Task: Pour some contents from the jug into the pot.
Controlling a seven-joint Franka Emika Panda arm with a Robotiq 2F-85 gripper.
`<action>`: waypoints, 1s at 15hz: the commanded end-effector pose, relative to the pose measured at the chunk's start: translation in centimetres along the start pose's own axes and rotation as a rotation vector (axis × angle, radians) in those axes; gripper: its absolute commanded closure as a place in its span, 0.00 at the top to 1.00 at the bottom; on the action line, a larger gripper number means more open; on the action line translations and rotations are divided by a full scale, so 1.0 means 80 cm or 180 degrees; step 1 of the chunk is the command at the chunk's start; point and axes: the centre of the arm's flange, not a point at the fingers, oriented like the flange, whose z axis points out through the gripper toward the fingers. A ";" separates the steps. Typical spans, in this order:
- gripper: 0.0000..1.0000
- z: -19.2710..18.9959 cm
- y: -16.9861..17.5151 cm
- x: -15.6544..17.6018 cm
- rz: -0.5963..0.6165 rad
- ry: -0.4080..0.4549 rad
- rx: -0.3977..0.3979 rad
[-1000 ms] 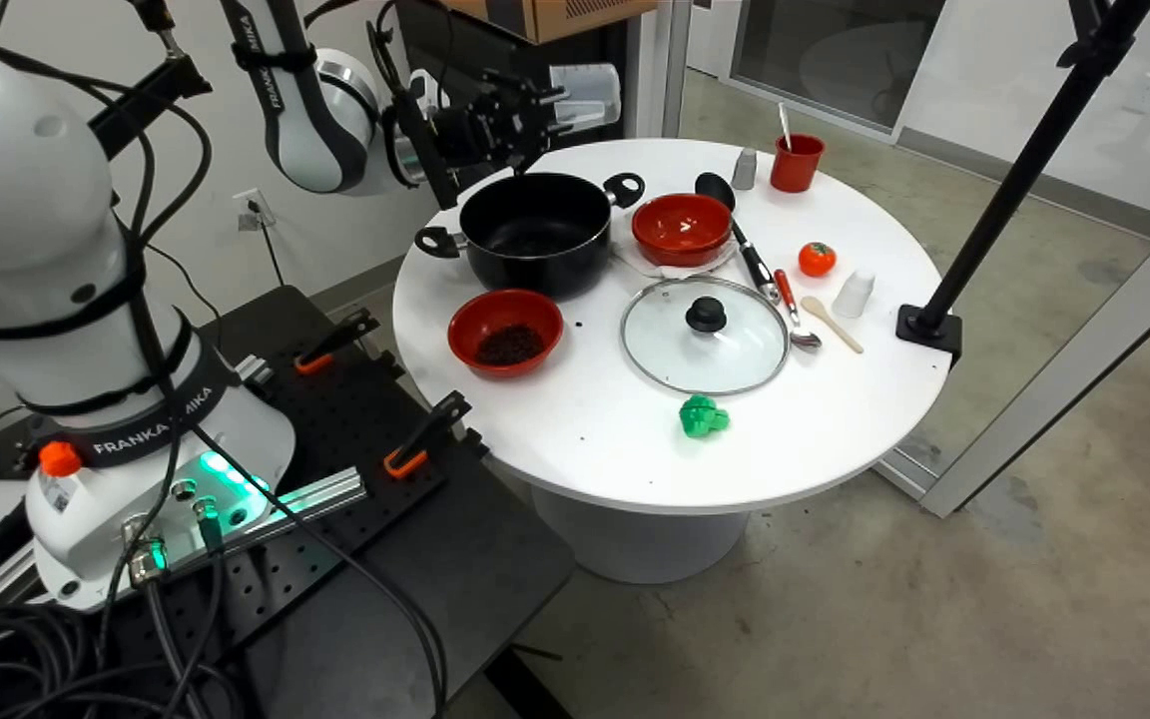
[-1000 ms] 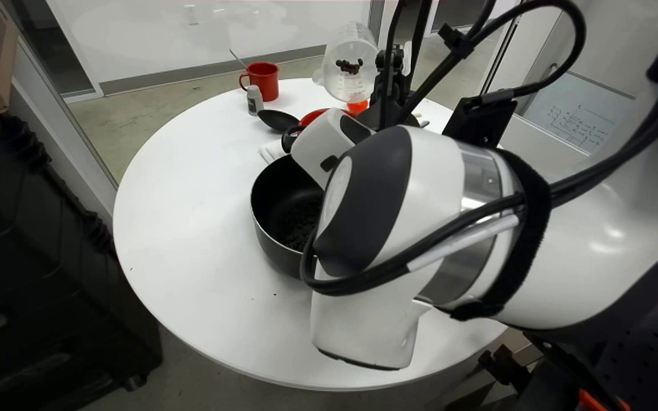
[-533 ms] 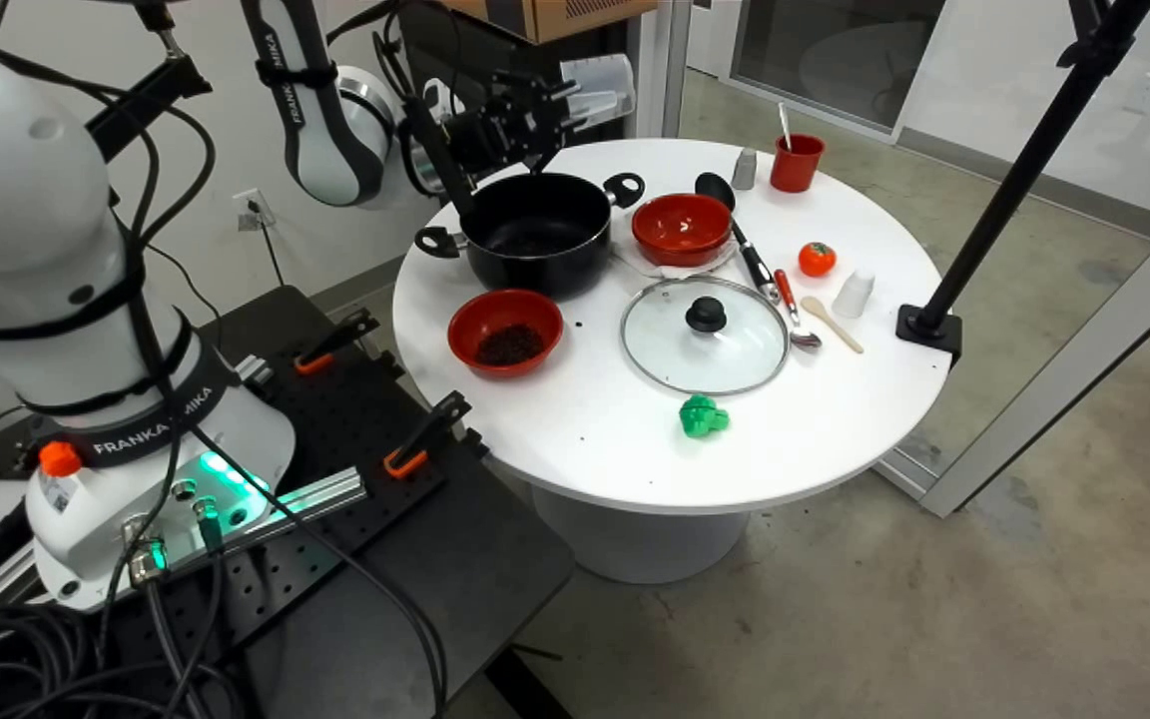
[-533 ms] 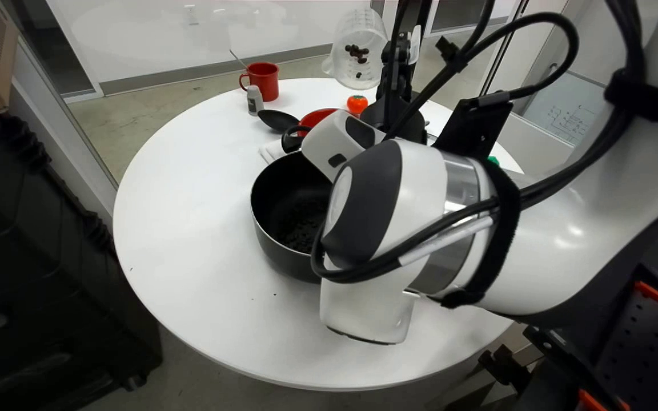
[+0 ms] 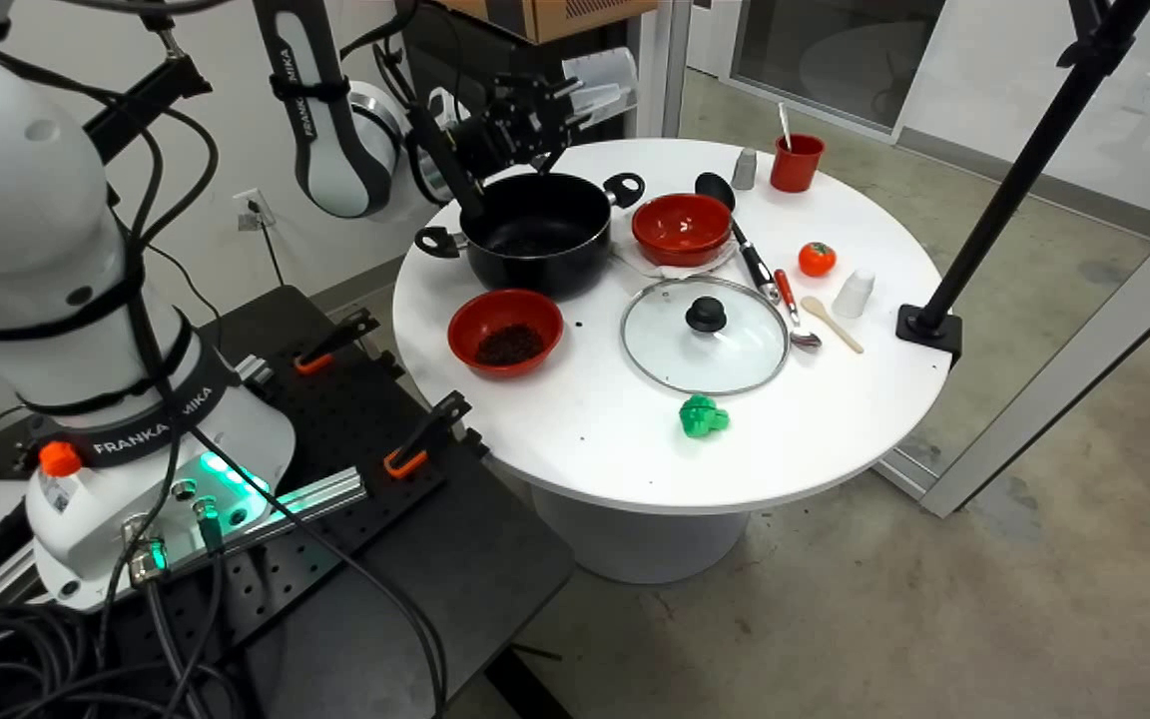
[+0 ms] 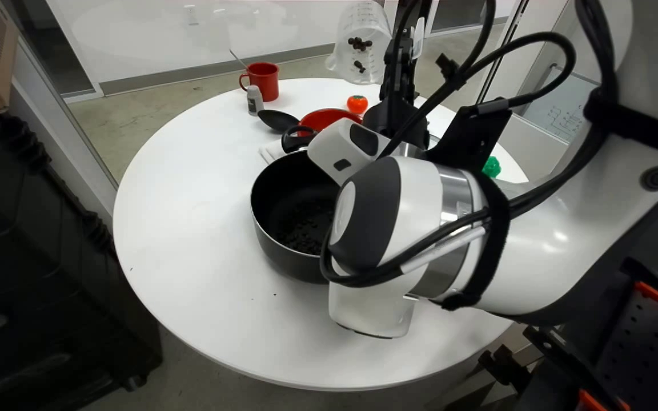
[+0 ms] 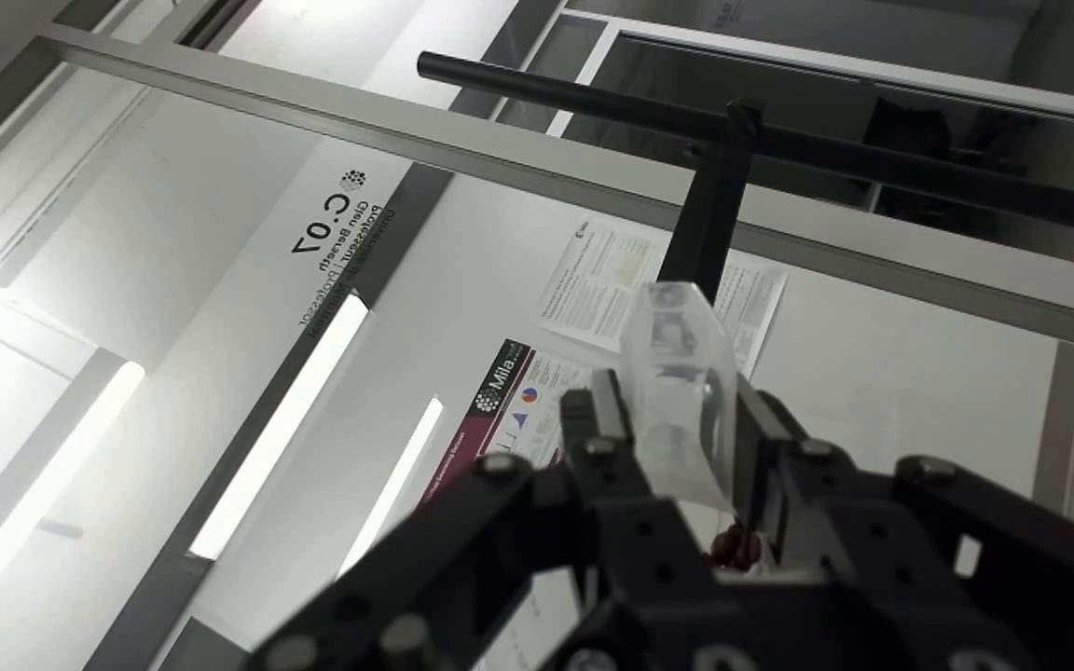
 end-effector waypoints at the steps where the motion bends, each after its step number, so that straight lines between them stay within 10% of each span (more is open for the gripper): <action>1: 0.07 0.000 -0.011 -0.001 0.0034 0.0028 -0.0214; 15: 0.07 0.026 -0.028 -0.005 0.0036 0.0121 -0.0649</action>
